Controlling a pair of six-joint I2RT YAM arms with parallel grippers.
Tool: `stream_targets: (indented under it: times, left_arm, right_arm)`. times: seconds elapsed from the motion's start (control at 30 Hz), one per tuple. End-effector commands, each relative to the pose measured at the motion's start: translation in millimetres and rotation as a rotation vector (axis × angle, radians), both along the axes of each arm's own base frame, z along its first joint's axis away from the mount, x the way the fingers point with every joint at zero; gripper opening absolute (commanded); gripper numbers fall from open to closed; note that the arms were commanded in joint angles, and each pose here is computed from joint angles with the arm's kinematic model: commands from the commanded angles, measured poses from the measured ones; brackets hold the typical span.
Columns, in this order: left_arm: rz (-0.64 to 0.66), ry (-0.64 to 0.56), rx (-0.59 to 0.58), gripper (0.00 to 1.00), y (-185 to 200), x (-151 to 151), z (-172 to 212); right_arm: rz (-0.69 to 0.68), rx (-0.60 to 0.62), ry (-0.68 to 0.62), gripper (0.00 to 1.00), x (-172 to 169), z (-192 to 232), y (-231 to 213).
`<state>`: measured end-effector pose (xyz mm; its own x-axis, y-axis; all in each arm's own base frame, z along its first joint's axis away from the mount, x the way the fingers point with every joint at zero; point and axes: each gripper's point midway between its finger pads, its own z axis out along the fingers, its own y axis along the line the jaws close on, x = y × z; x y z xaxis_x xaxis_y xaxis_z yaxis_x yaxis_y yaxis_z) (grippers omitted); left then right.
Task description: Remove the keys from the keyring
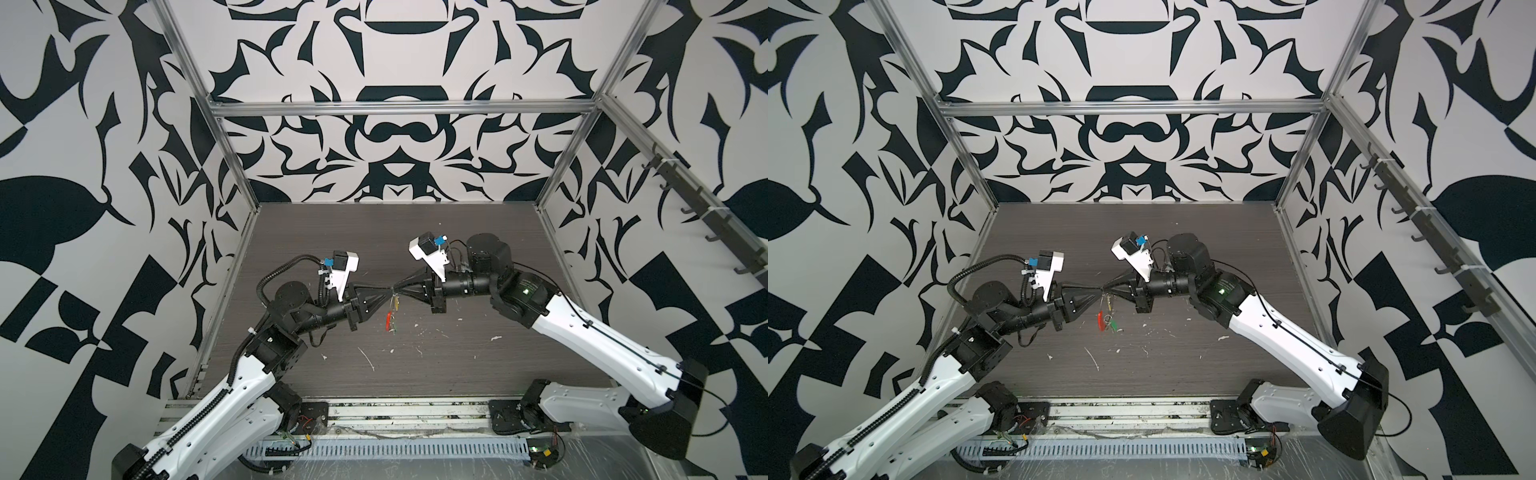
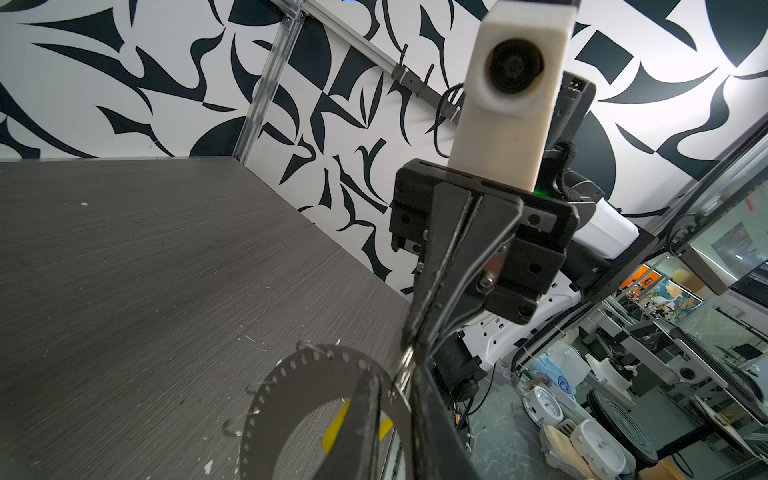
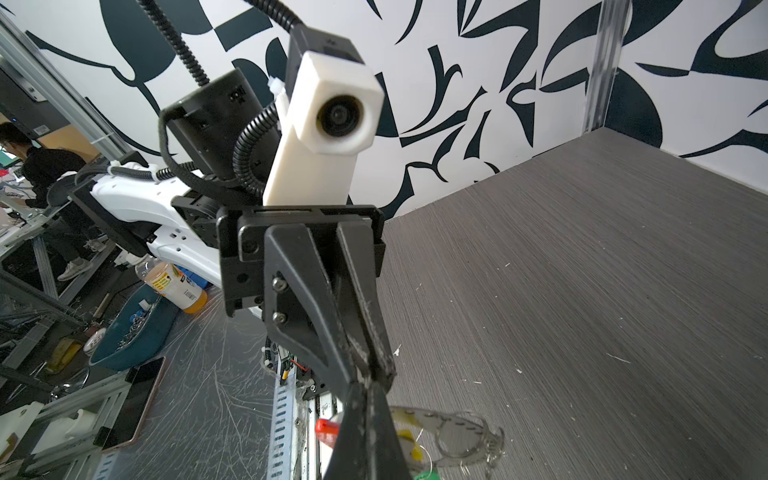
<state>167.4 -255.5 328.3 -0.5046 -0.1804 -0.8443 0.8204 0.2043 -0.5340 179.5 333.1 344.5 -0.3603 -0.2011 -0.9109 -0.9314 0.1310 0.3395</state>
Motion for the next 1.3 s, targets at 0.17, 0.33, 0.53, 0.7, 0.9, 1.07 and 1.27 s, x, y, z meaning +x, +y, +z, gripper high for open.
stream_targets:
  times: [0.17, 0.33, 0.53, 0.7, 0.9, 1.07, 1.27]
  left_arm:
    - [-0.007, -0.033, -0.020, 0.13, 1.1, -2.3, 14.8]
    - [-0.009, -0.031, -0.018, 0.14, 0.2, -1.6, 15.8]
    - [-0.008, -0.028, -0.016, 0.14, 0.3, -1.7, 16.1]
    - [-0.013, -0.031, -0.013, 0.13, 0.4, -2.8, 16.8]
    - [-0.021, -0.029, -0.011, 0.09, -1.2, -2.5, 17.9]
    - [-0.023, -0.028, -0.011, 0.08, -1.1, -3.1, 19.2]
    - [-0.023, -0.017, -0.011, 0.01, -1.8, -2.0, 19.4]
  right_arm:
    - [0.010, 0.074, -0.069, 0.00, -3.4, 35.9, -2.9]
    - [0.017, 0.068, -0.059, 0.00, -3.6, 33.3, -1.7]
    - [0.021, 0.054, -0.045, 0.00, -3.3, 28.9, -0.9]
    - [0.022, 0.046, -0.037, 0.00, -2.4, 25.4, 0.1]
    - [0.021, 0.041, -0.031, 0.00, -1.6, 23.8, 0.7]
    - [0.024, 0.035, -0.021, 0.00, -1.3, 21.7, 1.7]
    - [0.029, 0.039, -0.010, 0.00, -1.5, 23.3, 3.4]
